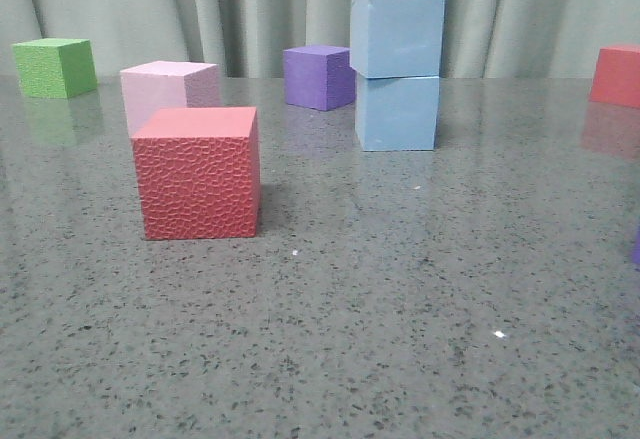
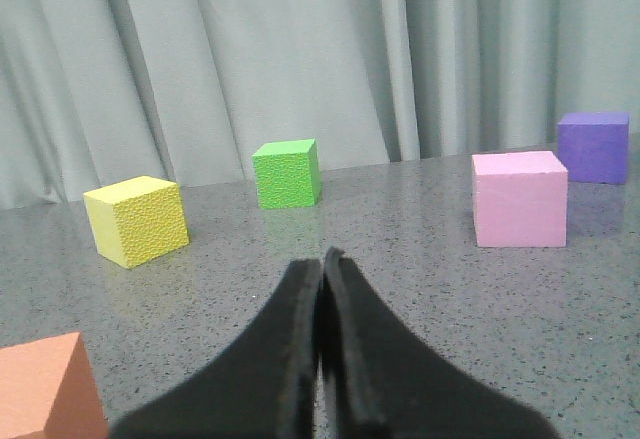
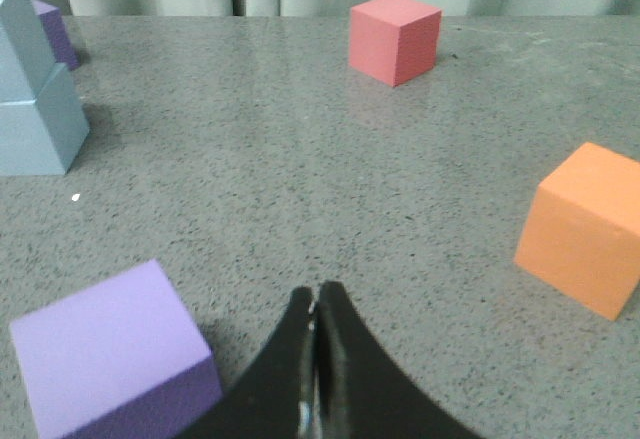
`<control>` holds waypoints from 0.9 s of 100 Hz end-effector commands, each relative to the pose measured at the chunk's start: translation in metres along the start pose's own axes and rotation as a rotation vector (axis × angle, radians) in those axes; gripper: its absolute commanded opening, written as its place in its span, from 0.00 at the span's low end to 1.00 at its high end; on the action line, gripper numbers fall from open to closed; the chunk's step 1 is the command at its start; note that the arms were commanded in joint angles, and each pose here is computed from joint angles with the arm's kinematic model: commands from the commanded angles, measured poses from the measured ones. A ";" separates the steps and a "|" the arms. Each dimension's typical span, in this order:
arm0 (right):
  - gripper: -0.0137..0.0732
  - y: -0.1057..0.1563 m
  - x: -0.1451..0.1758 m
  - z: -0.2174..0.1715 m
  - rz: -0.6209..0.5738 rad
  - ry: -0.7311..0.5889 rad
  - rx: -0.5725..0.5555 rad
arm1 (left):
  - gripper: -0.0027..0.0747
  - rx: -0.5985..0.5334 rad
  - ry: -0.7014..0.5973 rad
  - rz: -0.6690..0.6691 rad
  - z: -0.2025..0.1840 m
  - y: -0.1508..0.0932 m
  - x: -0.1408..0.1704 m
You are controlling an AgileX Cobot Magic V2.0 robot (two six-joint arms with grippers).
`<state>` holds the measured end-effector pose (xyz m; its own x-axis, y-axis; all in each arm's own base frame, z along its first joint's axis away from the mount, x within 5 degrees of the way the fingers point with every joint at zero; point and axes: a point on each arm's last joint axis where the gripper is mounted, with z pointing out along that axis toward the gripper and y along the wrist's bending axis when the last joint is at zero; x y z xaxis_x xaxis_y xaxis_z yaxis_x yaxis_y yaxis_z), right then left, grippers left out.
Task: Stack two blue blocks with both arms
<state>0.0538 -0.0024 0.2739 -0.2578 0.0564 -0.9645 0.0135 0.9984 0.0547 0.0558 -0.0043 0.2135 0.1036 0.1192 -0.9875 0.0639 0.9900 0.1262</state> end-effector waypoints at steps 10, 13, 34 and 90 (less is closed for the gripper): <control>0.02 0.003 0.008 -0.007 -0.068 -0.146 -0.073 | 0.01 -0.011 -0.073 -0.009 -0.002 -0.001 0.004; 0.02 0.003 0.011 -0.007 -0.078 -0.155 -0.083 | 0.01 -0.011 -0.073 -0.009 -0.002 -0.001 0.004; 0.02 0.003 0.023 -0.011 -0.063 -0.255 -0.107 | 0.01 -0.011 -0.073 -0.009 -0.002 -0.001 0.004; 0.02 0.006 0.058 0.014 -0.057 -0.335 -0.135 | 0.01 -0.011 -0.073 -0.009 -0.002 -0.001 0.004</control>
<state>0.0541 0.0055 0.2024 -0.0817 0.0074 -0.9966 -0.1113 0.9936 0.0165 0.0557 -0.0043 0.2137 0.1059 0.1190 -0.9872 0.0637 0.9900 0.1261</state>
